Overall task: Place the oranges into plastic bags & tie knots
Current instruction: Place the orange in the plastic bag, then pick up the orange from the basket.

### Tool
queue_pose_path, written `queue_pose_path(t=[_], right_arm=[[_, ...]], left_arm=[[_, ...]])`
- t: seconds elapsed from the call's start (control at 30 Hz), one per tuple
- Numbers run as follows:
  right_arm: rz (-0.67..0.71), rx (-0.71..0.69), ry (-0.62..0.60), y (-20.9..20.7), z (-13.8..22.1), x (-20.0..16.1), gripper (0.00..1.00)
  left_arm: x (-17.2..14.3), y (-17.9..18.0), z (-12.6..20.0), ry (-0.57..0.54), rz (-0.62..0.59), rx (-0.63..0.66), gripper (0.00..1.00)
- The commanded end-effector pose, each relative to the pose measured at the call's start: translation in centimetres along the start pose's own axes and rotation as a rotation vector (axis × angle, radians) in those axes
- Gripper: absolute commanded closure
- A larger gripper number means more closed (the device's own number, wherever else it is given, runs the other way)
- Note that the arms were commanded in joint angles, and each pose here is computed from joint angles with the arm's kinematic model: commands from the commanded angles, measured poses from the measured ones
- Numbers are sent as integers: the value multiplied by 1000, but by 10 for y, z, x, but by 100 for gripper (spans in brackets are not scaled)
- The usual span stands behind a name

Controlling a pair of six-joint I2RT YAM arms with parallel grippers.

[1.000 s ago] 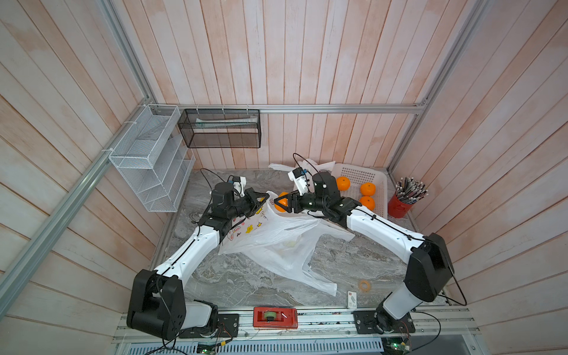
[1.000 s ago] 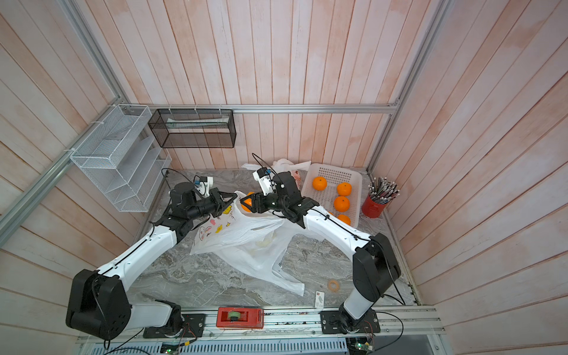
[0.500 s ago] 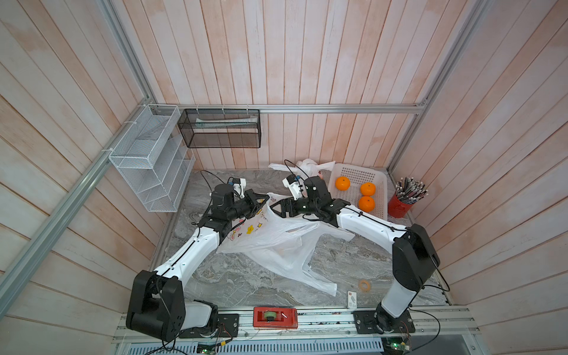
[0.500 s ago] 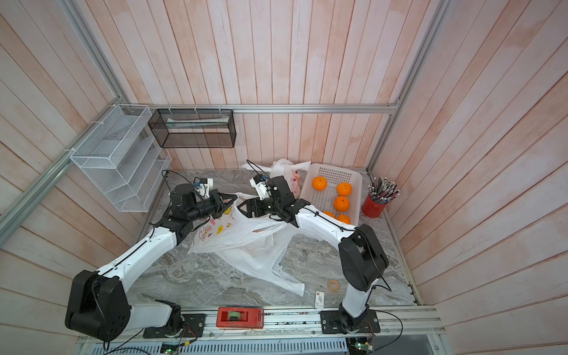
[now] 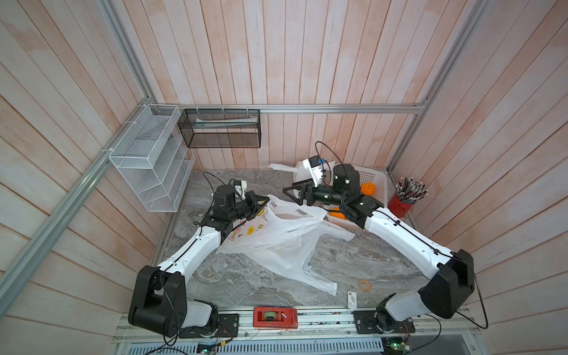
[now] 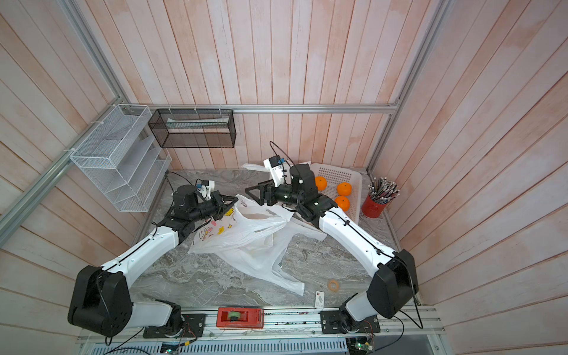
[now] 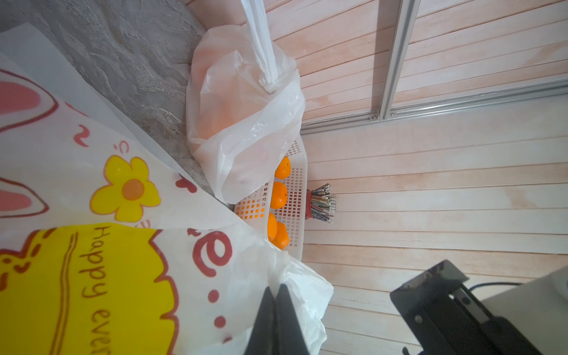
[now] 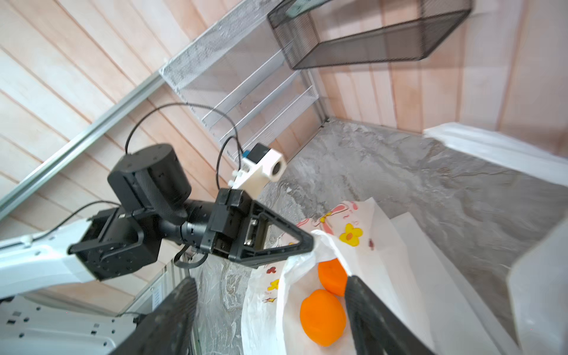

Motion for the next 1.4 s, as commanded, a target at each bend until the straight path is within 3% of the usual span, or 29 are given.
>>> queue_pose_path(t=[0.0, 0.2, 0.4, 0.57, 1.0, 1.27, 1.37], right_arm=[[-46, -271, 38, -57, 33, -10, 16], [-116, -813, 221, -167, 92, -43, 2], [-145, -1195, 404, -236, 121, -79, 2], [-239, -1221, 460, -278, 126, -103, 2], [-308, -1228, 534, -340, 110, -133, 4], [-345, -1199, 542, -335, 110, -137, 34], [-318, -1179, 479, -316, 117, -115, 36]], left_arm=[[2, 4, -1, -16, -26, 5, 100], [3, 1, 1, -23, -39, 5, 100], [4, 1, 0, -23, -39, 7, 100], [4, 1, 0, -20, -45, 9, 100], [4, -1, 1, -18, -52, 10, 100], [3, 0, 2, -19, -52, 12, 100], [3, 0, 2, -19, -56, 15, 100]])
Point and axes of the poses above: each gripper's point midway between its finger pads, its own z axis back along the fingers, its own y axis along the line the jaws close on, x = y × z, the point moved 10 cm from there along z, back along the fingers, and after that the axes turned 7 degrees about z, right-handed, at the moved point
